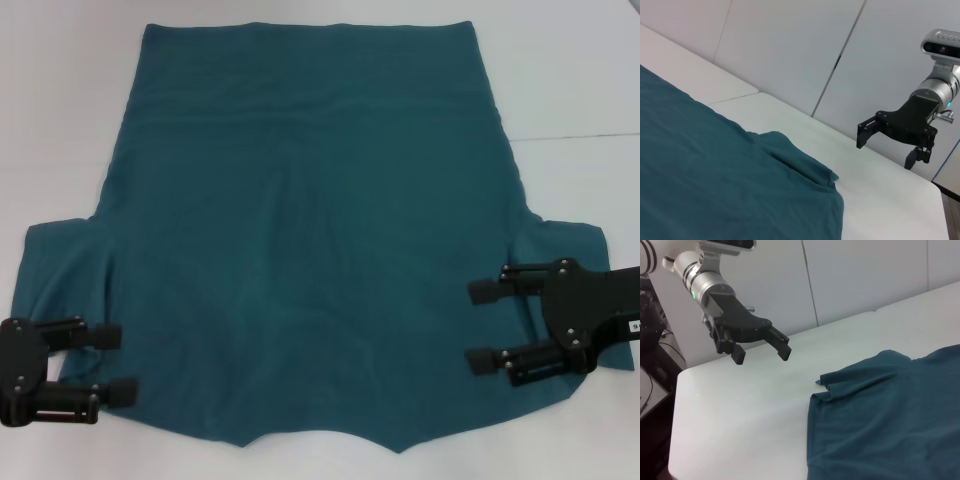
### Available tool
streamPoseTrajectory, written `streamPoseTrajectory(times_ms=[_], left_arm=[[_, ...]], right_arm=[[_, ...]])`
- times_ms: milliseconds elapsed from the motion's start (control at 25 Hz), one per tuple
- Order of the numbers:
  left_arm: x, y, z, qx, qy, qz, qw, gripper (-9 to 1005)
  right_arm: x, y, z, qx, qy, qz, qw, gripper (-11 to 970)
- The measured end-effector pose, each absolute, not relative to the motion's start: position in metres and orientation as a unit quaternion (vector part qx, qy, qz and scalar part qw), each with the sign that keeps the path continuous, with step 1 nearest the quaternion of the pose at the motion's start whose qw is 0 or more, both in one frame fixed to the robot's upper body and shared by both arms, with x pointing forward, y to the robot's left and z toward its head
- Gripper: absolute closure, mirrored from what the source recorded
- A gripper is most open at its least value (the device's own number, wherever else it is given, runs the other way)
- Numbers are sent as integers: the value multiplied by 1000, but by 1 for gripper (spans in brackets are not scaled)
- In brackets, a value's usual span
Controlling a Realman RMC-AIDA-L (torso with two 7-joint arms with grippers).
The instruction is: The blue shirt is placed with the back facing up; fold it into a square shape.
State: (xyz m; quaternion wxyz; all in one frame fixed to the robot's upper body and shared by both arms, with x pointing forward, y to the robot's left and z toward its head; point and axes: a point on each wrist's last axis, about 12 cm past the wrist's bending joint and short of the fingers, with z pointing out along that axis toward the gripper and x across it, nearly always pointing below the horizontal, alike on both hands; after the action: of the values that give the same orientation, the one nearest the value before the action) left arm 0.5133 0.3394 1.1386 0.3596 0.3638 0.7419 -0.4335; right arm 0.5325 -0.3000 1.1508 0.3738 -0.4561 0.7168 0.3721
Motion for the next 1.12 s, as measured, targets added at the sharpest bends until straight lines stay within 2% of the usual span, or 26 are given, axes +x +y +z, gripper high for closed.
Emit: streamPoseTrajectory(times_ms=[680,840,1120], left_arm=[[514,339,1137,350,751,-437,350,92],[514,346,1145,312,778,-428,337,92],[522,368,1147,200,862,-346,312,91]], right_arm=[[534,-296,1151,-457,715,378,371,33],[535,-297,1151,-455,718,377,369,32],[539,-294,1154,-459,717,374,369,34]])
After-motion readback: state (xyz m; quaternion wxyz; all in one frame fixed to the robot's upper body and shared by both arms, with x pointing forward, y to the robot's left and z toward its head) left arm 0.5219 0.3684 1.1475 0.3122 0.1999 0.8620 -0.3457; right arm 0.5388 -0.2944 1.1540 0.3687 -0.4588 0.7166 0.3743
